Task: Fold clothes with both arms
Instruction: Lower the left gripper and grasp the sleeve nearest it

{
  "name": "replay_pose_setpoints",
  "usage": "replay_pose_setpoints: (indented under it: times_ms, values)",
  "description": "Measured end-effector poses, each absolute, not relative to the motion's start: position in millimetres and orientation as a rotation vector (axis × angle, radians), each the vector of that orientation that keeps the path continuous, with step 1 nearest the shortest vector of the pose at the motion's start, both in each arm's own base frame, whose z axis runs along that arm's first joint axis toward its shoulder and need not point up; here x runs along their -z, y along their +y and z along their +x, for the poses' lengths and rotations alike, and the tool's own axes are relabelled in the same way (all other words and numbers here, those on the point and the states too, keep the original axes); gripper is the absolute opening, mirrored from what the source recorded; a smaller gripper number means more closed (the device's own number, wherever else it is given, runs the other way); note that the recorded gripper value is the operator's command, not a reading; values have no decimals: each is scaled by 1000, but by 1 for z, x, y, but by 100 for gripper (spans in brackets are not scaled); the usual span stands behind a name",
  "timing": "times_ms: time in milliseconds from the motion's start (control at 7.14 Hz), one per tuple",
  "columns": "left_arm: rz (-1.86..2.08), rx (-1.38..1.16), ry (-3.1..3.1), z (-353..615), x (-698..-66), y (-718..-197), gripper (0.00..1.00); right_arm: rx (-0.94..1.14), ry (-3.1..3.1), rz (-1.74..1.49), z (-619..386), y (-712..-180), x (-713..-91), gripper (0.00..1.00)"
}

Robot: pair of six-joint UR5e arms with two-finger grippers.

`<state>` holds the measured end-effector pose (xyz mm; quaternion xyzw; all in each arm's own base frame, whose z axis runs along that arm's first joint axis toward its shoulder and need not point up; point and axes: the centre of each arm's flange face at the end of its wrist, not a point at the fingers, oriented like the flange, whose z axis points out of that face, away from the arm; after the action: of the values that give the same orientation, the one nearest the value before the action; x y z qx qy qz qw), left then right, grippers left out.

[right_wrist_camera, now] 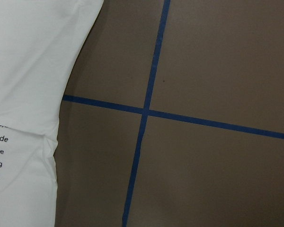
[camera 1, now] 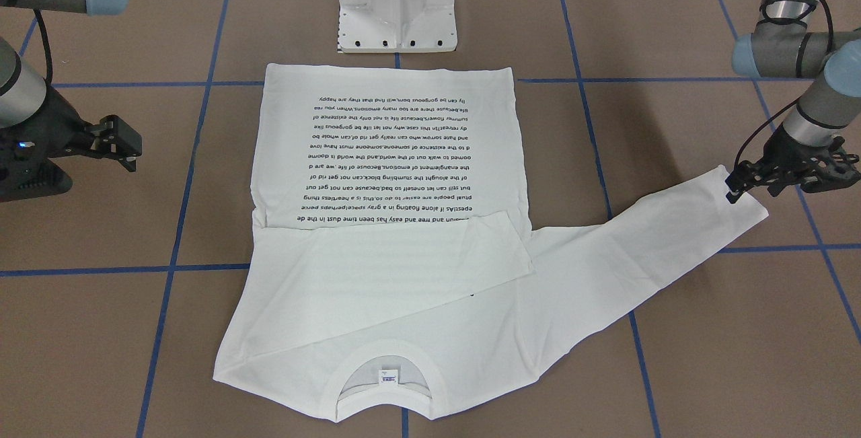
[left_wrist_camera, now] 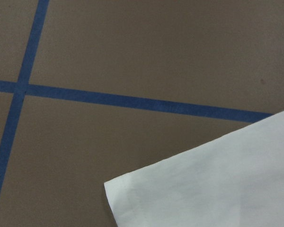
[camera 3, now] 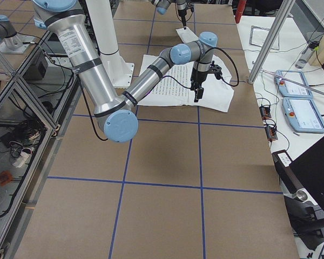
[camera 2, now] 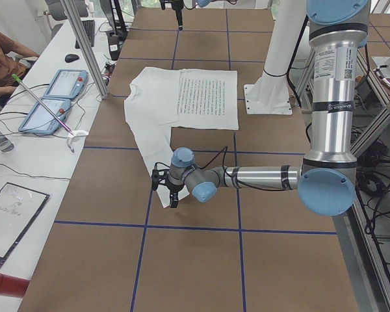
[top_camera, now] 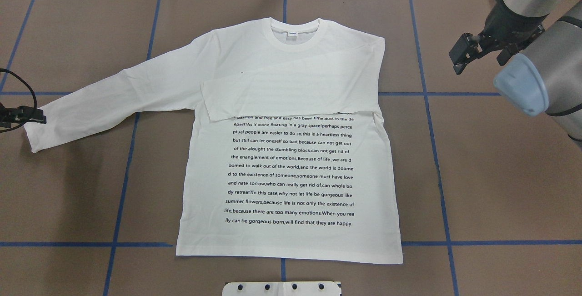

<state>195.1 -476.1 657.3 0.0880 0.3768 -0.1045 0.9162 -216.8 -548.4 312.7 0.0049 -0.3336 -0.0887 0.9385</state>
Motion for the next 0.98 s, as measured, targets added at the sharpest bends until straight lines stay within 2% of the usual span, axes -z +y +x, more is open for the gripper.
replay_pose_setpoints:
  times_ms: [840,980]
  values:
    - [166,214,772,197,-667,-469,90,177,-682,18,-216,-546,-308,100]
    - [163,211,771,199,-668,-468,86,177,-682,19,-216,-546,-308,100]
